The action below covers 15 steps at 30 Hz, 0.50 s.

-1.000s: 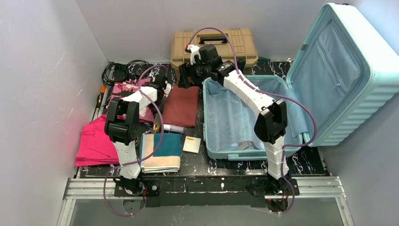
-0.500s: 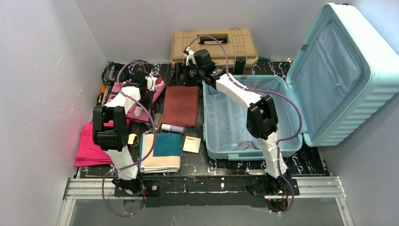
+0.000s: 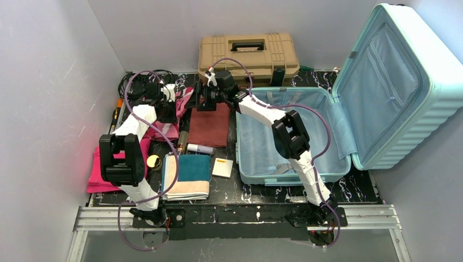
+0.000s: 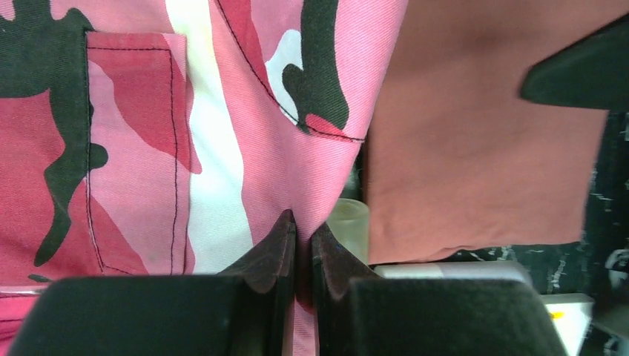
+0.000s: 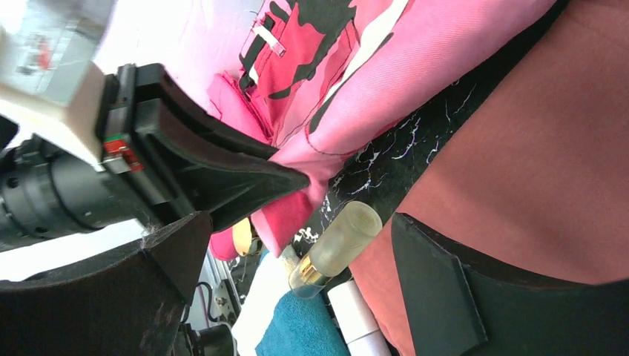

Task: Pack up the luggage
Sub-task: Pick up the clothes from the corner of the board.

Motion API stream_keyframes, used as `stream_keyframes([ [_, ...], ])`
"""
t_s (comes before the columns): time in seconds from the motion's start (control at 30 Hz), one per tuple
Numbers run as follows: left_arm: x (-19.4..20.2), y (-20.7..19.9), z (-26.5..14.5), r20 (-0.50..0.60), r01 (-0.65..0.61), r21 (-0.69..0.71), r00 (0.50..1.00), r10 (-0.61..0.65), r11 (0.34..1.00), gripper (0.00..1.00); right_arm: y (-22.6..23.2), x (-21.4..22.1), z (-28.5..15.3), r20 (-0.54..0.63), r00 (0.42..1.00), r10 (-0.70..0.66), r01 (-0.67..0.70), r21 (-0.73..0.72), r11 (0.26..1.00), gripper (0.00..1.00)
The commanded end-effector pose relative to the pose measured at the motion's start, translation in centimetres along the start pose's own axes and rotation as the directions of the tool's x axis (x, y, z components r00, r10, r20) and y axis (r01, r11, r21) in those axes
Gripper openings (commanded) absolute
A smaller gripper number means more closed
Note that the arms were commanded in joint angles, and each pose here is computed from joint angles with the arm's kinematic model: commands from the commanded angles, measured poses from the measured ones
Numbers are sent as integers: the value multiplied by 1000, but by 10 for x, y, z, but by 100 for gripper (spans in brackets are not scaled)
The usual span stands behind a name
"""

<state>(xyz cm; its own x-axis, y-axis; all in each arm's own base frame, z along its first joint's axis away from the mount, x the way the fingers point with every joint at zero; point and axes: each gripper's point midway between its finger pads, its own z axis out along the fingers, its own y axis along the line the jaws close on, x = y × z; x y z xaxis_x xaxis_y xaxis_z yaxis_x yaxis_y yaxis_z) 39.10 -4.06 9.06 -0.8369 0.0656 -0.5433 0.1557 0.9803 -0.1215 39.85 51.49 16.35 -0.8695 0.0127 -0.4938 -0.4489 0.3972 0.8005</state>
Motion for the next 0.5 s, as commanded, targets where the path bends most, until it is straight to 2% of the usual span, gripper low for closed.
stream_keyframes([
  [0.0,-19,-28,-25,85,73,119,993,-83,990,0,-1,-6,9,36,999,18,-17,-23,1000,100],
  [0.47,-13,-46,-35,82,189,194,975,-208,962,0,-11,8,31,25,992,125,-124,-40,991,100],
])
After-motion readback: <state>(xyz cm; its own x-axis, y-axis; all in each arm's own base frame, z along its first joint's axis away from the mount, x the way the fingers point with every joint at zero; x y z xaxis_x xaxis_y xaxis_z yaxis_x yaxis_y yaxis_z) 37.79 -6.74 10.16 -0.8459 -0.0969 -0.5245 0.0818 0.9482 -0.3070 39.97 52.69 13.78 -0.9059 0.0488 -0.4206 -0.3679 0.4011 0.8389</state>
